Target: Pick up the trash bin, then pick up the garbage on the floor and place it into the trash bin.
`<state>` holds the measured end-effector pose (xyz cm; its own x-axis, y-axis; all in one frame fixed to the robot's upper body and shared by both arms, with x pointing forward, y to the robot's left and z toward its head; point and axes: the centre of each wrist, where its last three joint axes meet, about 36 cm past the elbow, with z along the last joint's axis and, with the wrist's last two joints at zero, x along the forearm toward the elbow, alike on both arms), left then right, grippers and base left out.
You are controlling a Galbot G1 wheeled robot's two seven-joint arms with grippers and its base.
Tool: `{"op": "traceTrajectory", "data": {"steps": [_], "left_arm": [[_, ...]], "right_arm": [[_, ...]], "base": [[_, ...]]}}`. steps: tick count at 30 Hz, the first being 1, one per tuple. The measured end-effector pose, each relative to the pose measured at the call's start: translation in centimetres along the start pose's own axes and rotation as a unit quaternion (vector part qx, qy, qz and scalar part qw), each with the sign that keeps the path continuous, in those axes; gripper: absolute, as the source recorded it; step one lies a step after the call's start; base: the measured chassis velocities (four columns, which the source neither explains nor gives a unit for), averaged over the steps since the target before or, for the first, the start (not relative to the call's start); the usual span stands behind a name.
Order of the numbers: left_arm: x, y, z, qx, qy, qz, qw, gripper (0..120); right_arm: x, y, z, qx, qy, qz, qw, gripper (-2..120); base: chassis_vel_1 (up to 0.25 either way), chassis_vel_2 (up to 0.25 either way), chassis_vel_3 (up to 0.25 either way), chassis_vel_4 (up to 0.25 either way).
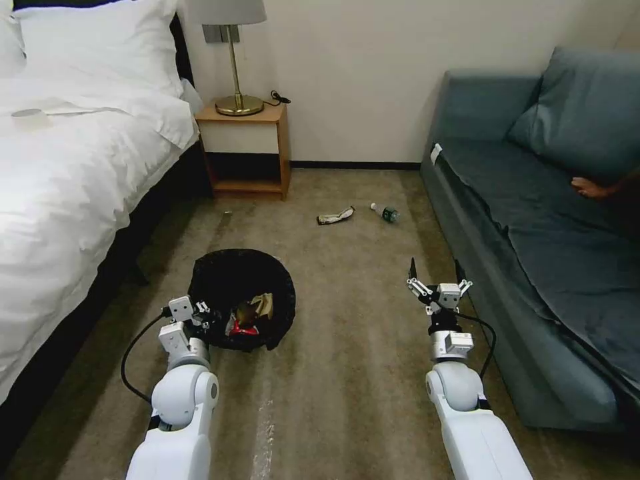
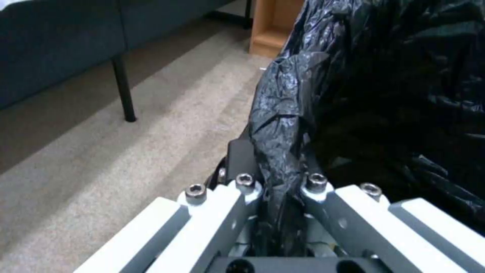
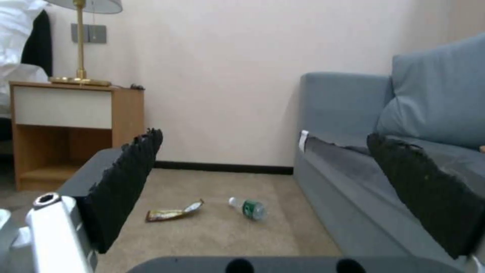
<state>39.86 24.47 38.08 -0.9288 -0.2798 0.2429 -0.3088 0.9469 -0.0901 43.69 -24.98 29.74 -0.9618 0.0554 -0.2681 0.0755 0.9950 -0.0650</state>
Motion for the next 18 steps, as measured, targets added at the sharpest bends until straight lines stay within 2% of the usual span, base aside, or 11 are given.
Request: {"op": "traceTrajectory", "data": {"steps": [18], "left_arm": [[-0.16, -0.01, -0.41, 0.000, -0.004, 0.002, 1.0000, 3]], "right_arm": [[-0.03, -0.12, 0.47, -0.002, 0.002, 0.002, 1.000, 100]], "base": [[0.000, 0.000, 0.000, 0.000]]}}
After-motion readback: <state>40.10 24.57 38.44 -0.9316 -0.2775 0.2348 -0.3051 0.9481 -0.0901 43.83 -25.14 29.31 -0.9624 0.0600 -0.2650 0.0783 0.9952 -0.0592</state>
